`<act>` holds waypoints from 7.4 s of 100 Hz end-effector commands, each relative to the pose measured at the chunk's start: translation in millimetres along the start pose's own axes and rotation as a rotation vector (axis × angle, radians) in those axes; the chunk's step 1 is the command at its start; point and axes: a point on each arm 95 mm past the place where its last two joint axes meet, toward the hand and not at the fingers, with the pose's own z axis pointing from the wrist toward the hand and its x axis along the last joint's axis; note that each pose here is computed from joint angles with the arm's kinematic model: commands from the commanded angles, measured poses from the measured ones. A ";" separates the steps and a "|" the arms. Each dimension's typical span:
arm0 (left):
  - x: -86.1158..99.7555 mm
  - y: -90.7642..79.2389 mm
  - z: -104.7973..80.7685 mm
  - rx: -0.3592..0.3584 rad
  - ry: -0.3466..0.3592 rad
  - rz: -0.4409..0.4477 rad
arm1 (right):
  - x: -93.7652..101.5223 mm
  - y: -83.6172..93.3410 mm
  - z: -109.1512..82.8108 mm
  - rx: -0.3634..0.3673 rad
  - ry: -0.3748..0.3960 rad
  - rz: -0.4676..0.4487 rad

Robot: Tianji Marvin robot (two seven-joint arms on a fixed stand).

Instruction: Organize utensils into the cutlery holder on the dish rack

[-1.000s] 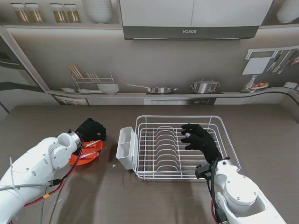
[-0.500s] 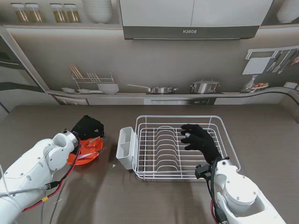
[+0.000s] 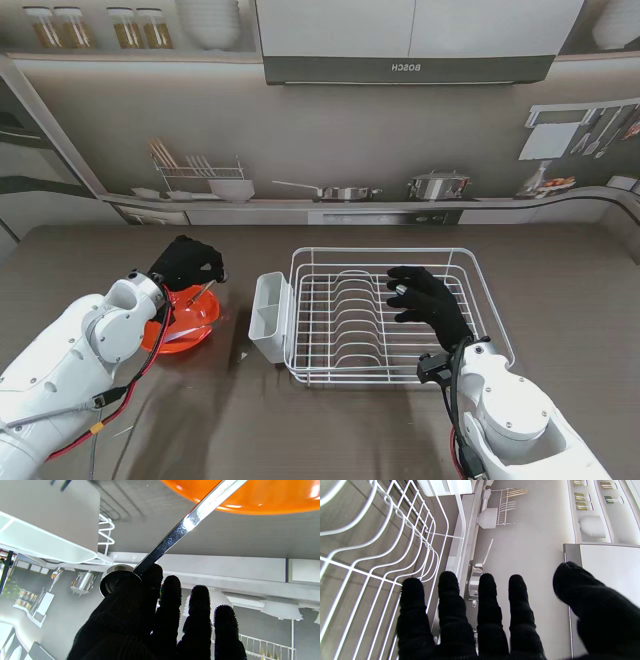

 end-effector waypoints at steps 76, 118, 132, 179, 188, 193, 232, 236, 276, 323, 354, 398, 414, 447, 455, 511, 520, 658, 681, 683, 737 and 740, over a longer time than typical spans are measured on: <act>51.0 -24.3 22.5 0.165 0.091 -0.261 | -2.4 -6.2 -0.8 0.023 -0.006 0.012; 76.5 -29.3 33.8 0.227 0.123 -0.453 | -2.8 -7.3 -0.8 0.028 -0.007 0.013; 83.6 -25.1 37.8 0.230 0.134 -0.502 | -2.4 -6.5 -0.6 0.023 -0.005 0.013; 81.2 3.3 45.2 0.199 0.093 -0.562 | -1.5 -4.8 -0.3 0.017 0.000 0.013; 81.0 8.7 45.9 0.185 0.088 -0.570 | -1.3 -4.8 -0.4 0.017 0.001 0.017; 80.7 11.1 46.2 0.176 0.086 -0.569 | -1.3 -4.7 -0.5 0.017 0.000 0.017; 77.3 20.2 44.3 0.105 0.094 -0.529 | -0.5 -3.5 -0.3 0.012 0.003 0.018; 76.7 20.4 43.9 0.104 0.097 -0.515 | -0.4 -3.4 -0.3 0.012 0.003 0.018; 72.7 19.1 39.7 0.071 0.112 -0.450 | -0.3 -3.4 -0.2 0.013 0.003 0.019; 68.9 12.9 36.3 0.026 0.134 -0.361 | -0.5 -4.6 -0.5 0.017 0.002 0.022; 67.2 4.5 30.4 0.042 0.129 -0.336 | -0.7 -5.0 -0.6 0.018 0.001 0.023; 55.2 -2.9 -11.1 0.000 0.073 -0.250 | -1.4 -6.9 -1.3 0.027 0.000 0.025; 50.5 -1.3 -26.8 -0.031 0.045 -0.239 | -1.4 -7.2 -1.4 0.028 0.000 0.024; 40.3 7.5 -52.4 -0.093 -0.005 -0.202 | -1.5 -7.6 -1.5 0.028 0.001 0.023; 37.8 10.4 -56.2 -0.101 -0.018 -0.202 | -1.6 -7.7 -1.6 0.029 0.000 0.023; 21.2 27.7 -60.7 -0.186 -0.042 -0.135 | -1.4 -7.1 -1.9 0.029 -0.001 0.023; 19.9 29.7 -59.7 -0.201 -0.041 -0.126 | -1.3 -6.9 -2.0 0.027 -0.002 0.024; 17.5 42.9 -40.0 -0.246 -0.037 -0.155 | -1.7 -7.0 -2.3 0.029 -0.011 0.032; 17.9 45.3 -37.5 -0.225 -0.045 -0.175 | -1.6 -6.9 -2.5 0.028 -0.013 0.039; 17.8 45.4 -37.3 -0.223 -0.045 -0.178 | -1.6 -6.9 -2.4 0.028 -0.013 0.039; 15.9 43.4 -39.8 -0.158 -0.036 -0.167 | -1.3 -6.2 -2.4 0.024 -0.014 0.056; 15.8 42.4 -40.2 -0.150 -0.035 -0.164 | -1.4 -6.2 -2.3 0.024 -0.014 0.056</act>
